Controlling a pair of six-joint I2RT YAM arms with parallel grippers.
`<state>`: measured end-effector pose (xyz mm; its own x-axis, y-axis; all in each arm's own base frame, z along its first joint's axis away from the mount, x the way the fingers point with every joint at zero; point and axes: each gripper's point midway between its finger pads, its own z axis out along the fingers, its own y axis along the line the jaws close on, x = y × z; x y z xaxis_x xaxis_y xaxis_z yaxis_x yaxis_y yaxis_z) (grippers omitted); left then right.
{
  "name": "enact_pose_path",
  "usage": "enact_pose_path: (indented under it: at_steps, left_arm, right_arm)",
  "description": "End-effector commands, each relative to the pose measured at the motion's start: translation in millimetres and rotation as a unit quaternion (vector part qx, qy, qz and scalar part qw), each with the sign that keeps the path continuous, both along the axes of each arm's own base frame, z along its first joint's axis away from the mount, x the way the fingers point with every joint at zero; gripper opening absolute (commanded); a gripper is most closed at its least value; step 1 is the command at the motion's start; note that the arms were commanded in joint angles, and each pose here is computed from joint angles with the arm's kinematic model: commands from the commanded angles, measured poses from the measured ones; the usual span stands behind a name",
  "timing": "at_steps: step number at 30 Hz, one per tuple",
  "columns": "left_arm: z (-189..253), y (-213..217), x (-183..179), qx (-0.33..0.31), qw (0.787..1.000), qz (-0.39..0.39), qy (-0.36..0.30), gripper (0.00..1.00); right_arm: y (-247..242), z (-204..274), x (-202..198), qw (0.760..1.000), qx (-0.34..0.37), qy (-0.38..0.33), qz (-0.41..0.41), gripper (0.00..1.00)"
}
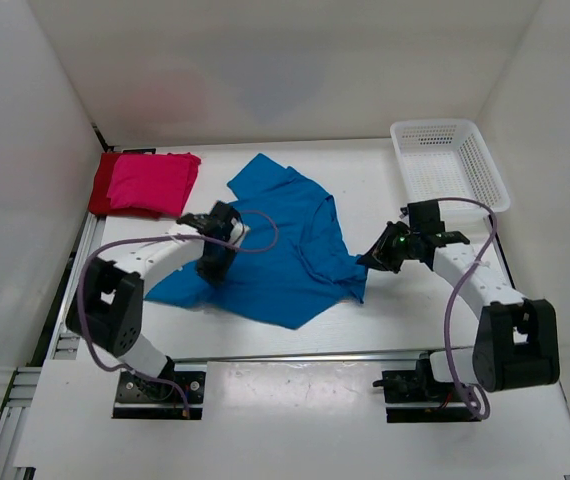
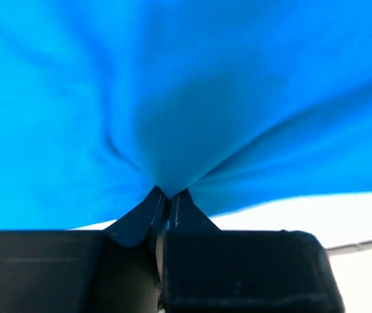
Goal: Fold and stack the t-shirts
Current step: Flatten out the tshirt
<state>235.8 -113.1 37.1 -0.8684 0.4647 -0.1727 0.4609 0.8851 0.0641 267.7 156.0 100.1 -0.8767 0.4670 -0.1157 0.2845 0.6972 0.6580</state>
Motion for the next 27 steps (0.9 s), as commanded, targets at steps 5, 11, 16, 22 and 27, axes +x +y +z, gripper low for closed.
enact_pose_path:
  at_steps: [5,11,16,22,27]
  left_arm:
    - [222.6,-34.6,5.6,-0.225,0.97,-0.002,-0.088,0.1]
    - [262.6,-42.7,27.6,-0.274,0.958,0.005,-0.088,0.1]
    - [180.7,-28.4,130.4,-0.204,0.976,0.08,-0.015,0.19]
    - [155.6,24.1,207.6,-0.145,0.977,0.145,-0.064,0.1]
    - [214.4,28.9,166.6,-0.21,0.959,0.134,-0.131,0.1]
  right_arm:
    - [41.9,112.1,-36.0,0.957,0.095,-0.178,0.21,0.01]
    - [53.4,166.8,-61.5,0.918,0.141,-0.243,0.279,0.01]
    - [57.5,173.6,-47.9,0.917,0.144,-0.245,0.281,0.01]
    - [53.0,253.5,-47.0,0.895,0.161,-0.317,0.27,0.01]
    - [51.9,342.7,-93.1,0.831,0.171,-0.429,0.309,0.01]
